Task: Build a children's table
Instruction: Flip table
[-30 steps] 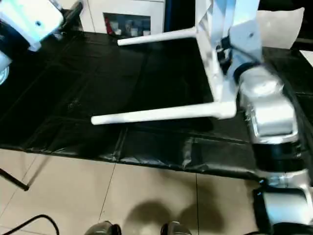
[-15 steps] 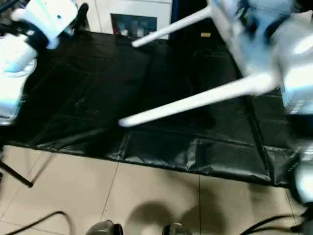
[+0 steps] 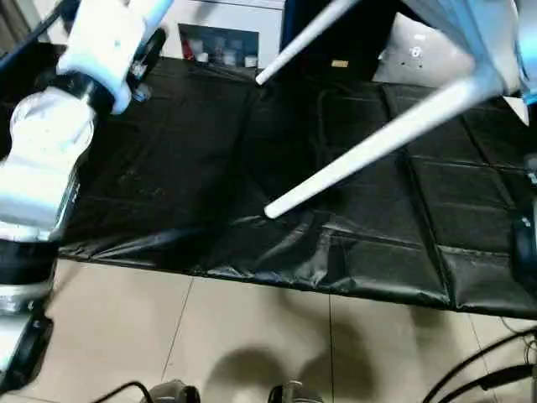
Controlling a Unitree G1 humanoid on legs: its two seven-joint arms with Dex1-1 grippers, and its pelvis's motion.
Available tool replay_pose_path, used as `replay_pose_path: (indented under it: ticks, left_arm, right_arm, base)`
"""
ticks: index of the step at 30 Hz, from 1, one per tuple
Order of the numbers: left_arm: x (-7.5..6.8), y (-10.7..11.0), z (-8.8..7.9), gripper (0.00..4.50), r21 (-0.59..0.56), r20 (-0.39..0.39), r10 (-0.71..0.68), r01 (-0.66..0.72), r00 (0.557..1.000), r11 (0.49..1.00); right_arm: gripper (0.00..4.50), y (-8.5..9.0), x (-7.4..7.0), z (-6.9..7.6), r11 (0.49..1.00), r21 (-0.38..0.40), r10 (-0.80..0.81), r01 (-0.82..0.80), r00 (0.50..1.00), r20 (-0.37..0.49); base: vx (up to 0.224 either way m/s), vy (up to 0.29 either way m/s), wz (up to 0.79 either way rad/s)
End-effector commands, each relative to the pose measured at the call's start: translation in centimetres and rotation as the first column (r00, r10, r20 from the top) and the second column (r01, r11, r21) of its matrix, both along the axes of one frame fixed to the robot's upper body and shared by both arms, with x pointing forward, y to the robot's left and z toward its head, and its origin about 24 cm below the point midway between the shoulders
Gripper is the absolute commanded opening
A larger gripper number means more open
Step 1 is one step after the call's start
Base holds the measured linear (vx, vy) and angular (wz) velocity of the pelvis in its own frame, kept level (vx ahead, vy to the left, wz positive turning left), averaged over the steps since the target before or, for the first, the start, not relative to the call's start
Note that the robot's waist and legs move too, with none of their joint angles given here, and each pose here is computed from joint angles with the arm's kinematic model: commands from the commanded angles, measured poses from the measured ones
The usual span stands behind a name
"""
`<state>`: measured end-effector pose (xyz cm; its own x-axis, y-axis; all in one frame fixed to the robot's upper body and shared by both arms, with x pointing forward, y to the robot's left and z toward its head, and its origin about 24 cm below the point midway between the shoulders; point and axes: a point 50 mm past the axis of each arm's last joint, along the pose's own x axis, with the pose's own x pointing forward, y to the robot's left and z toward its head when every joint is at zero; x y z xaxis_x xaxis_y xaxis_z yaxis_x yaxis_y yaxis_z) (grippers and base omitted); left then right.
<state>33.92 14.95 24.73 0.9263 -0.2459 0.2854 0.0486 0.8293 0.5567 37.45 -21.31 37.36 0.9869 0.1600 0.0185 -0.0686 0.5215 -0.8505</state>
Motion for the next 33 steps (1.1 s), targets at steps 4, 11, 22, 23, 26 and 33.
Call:
replay_pose_path:
  ticks: [4, 11, 22, 23, 26, 33]
  left_arm:
    - [0.1, 0.4, -2.6, 1.62, -0.093, -0.106, 0.021, -0.031, 0.994, 0.995]
    - [0.1, 1.5, -5.6, 1.54, -0.004, -0.128, 0.055, -0.056, 0.99, 0.998]
    - [1.7, 2.8, -7.6, 1.54, 0.026, -0.164, 0.03, -0.026, 0.986, 0.999]
    - [1.9, 2.9, -7.6, 1.54, 0.032, -0.165, 0.028, -0.023, 0.986, 0.999]
    - [2.4, 3.2, -7.5, 1.54, 0.043, -0.162, 0.025, -0.018, 0.986, 0.999]
    - [2.9, 3.4, -8.1, 1.54, 0.06, -0.169, 0.014, -0.004, 0.985, 0.998]
  right_arm:
    - [2.68, 3.7, 0.9, -2.1, 0.967, -0.109, 0.208, -0.228, 0.963, -0.169]
    - [3.34, 5.0, 0.5, -1.4, 0.929, -0.072, 0.341, -0.362, 0.918, -0.203]
    - [4.32, 4.2, -2.3, -0.3, 0.839, -0.013, 0.523, -0.544, 0.813, -0.256]
    - [4.42, 4.1, -2.6, -0.1, 0.829, 0.002, 0.543, -0.559, 0.805, -0.239]
    - [4.5, 3.8, -3.6, 0.8, 0.79, 0.068, 0.611, -0.609, 0.772, -0.179]
    - [4.5, 3.7, -6.2, 2.0, 0.653, 0.167, 0.751, -0.738, 0.659, -0.024]
  base:
    - [0.0, 0.0, 0.0]
    - [0.0, 0.0, 0.0]
    - [0.0, 0.0, 0.0]
    - [0.0, 0.0, 0.0]
    - [0.0, 0.0, 0.0]
    - [0.0, 0.0, 0.0]
